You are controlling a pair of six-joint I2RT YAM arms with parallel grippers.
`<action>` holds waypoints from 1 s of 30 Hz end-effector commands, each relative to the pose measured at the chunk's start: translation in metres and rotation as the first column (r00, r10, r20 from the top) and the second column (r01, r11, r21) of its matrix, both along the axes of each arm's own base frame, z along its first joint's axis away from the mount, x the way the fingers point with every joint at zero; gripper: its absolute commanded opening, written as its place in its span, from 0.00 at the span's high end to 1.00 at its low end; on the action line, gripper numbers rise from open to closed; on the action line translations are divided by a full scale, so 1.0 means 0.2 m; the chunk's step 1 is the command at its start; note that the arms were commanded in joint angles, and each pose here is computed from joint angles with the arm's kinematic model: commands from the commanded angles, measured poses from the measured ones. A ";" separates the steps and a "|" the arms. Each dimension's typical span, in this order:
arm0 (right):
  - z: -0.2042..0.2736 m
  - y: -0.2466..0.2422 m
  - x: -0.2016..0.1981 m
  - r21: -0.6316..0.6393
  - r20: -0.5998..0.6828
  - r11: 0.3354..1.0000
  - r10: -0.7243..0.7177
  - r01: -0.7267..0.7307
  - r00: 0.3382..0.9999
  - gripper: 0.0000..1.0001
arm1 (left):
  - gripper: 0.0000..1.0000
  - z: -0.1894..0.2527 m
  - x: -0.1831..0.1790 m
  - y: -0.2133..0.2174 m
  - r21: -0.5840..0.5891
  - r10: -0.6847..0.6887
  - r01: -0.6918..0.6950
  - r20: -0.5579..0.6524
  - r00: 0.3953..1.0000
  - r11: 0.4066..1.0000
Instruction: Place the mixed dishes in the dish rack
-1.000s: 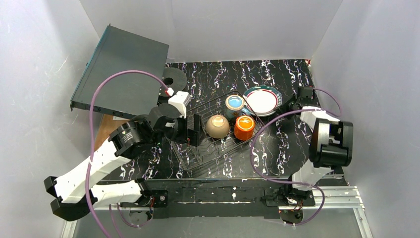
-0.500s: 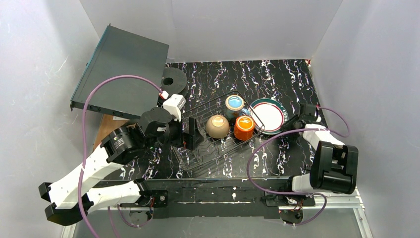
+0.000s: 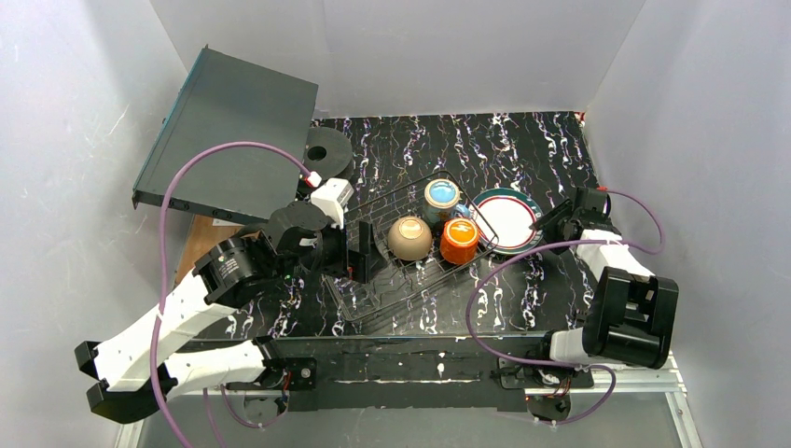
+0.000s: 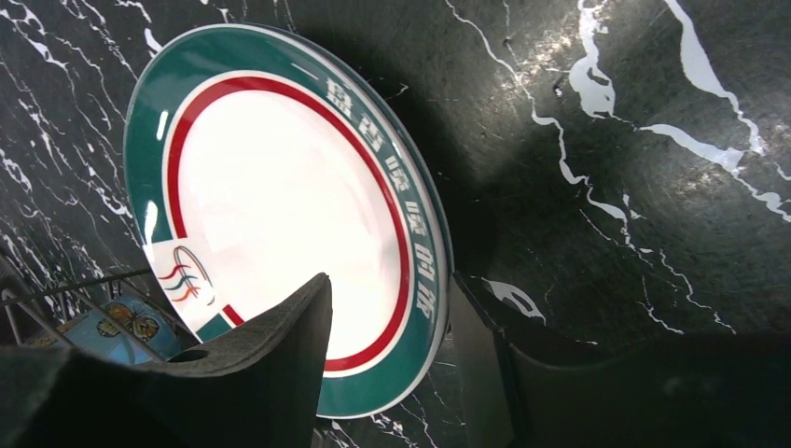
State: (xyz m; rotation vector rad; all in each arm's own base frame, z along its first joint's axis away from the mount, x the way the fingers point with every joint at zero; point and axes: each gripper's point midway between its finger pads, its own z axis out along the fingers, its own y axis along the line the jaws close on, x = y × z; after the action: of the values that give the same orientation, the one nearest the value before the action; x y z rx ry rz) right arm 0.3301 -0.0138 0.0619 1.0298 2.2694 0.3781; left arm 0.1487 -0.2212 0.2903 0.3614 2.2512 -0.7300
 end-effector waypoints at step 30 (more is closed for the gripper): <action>0.02 0.05 0.15 0.143 0.078 0.988 0.053 -0.064 0.996 0.58 | 0.02 0.02 0.00 -0.06 0.007 -0.049 0.049 -0.021 0.999 0.999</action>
State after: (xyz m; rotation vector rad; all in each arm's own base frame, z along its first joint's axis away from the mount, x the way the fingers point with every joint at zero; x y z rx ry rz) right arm 0.3424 -0.0038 0.0570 1.0250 2.2737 0.5492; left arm 0.1485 -0.2297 0.2852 0.3992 2.2938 -0.7233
